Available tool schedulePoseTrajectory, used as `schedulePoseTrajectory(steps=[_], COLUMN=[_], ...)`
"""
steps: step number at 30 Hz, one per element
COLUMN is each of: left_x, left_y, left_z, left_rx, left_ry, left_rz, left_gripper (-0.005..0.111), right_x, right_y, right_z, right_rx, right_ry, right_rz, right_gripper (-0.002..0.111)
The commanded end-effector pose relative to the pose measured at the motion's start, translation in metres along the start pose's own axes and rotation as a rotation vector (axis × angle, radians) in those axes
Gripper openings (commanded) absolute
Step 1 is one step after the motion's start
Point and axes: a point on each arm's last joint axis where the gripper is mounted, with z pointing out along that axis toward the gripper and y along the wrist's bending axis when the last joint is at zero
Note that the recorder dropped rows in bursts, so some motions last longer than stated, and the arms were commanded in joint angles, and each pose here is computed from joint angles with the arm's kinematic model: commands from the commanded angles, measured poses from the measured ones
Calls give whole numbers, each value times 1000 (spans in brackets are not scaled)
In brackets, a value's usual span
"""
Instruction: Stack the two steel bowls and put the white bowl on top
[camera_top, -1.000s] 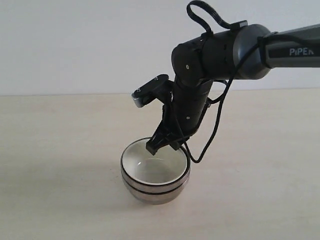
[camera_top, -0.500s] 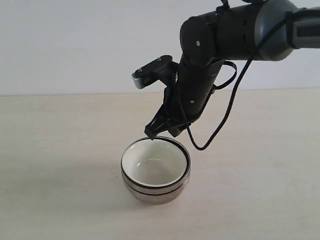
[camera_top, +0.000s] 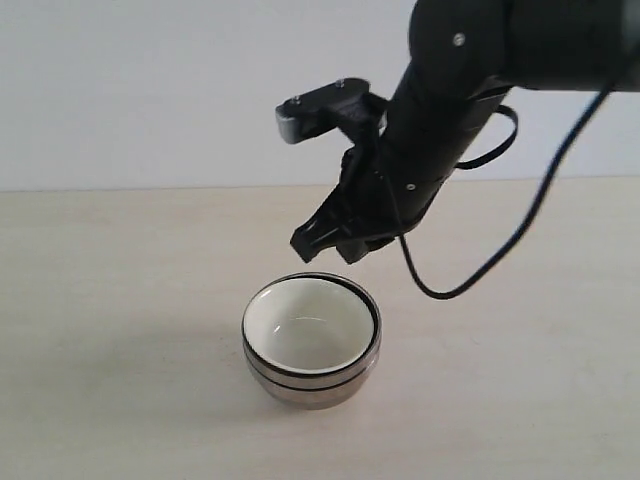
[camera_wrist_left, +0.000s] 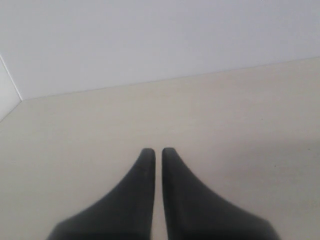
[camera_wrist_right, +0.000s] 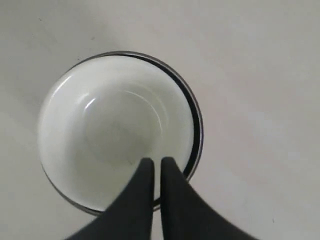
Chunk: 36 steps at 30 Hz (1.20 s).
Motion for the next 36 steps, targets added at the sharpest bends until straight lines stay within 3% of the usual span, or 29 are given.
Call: schedulePoseTrajectory(steps=[1,14,21,30,33,36], left_x=[0,0,0,0,0,0], left_y=[0,0,0,0,0,0], left_z=[0,0,0,0,0,0], left_rx=[-1,-1,-1,-1,-1,-1], left_ry=[-8,-8,-8,-8,-8,-8], left_rz=[-19,-19,-19,-19,-19,-19], left_gripper=[4,4,4,4,4,4], right_x=[21,145,198,227,230,232], right_y=[4,30,44,50,47,42], right_z=[-36,-131,-177,-211,-225,-215], right_rx=[10,-68,-131,-142,-69,11], right_ry=[-149,-578,-639,-821,-959,-944], right_rz=[60,280,296,266,201,168], right_gripper=[0,0,0,0,0,0])
